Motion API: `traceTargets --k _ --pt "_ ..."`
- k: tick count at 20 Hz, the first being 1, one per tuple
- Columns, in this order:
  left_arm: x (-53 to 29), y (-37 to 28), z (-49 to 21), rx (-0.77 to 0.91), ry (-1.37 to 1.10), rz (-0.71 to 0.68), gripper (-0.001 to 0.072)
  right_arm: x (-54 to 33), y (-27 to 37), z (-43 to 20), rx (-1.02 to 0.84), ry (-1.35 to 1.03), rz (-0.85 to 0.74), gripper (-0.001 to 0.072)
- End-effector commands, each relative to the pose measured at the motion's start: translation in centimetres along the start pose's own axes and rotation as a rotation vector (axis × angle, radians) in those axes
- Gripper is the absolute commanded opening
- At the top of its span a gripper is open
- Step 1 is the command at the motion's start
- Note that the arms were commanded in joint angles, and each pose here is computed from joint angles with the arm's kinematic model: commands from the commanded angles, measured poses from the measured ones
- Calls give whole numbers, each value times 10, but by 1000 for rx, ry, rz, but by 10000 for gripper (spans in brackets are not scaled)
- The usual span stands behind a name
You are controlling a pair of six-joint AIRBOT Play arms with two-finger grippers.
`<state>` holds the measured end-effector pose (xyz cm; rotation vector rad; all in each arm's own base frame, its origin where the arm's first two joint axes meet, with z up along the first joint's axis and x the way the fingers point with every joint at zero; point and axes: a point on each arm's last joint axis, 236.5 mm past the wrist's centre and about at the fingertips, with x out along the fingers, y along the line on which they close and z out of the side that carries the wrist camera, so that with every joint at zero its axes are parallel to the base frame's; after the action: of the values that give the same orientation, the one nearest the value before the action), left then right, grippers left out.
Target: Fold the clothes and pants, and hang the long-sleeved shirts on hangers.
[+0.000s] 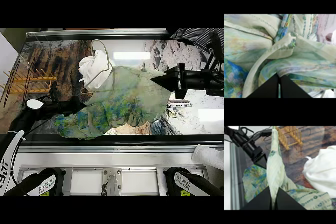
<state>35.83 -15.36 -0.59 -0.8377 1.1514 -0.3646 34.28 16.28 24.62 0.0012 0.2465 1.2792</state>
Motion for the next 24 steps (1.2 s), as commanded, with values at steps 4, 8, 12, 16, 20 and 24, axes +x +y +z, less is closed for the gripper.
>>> traceTargets --k 4,8,12,16,20,24 --pt "-4 4 6 -11 -17 3 7 0 12 -2 2 9 52 5" --pt "-4 4 6 -10 -17 4 7 -3 -3 -36 40 153 -13 6" --pt "-4 4 6 -10 -17 4 7 -7 -9 -58 38 246 -43 6" --pt "-9 -2 10 14 -41 -3 7 -9 -14 -72 55 283 -62 6" --pt "-41 -34 22 98 -162 -45 6 -1 -16 -87 132 239 -63 5" --pt "-74 -96 -3 260 -218 -139 6 21 -16 -82 175 75 -51 6"
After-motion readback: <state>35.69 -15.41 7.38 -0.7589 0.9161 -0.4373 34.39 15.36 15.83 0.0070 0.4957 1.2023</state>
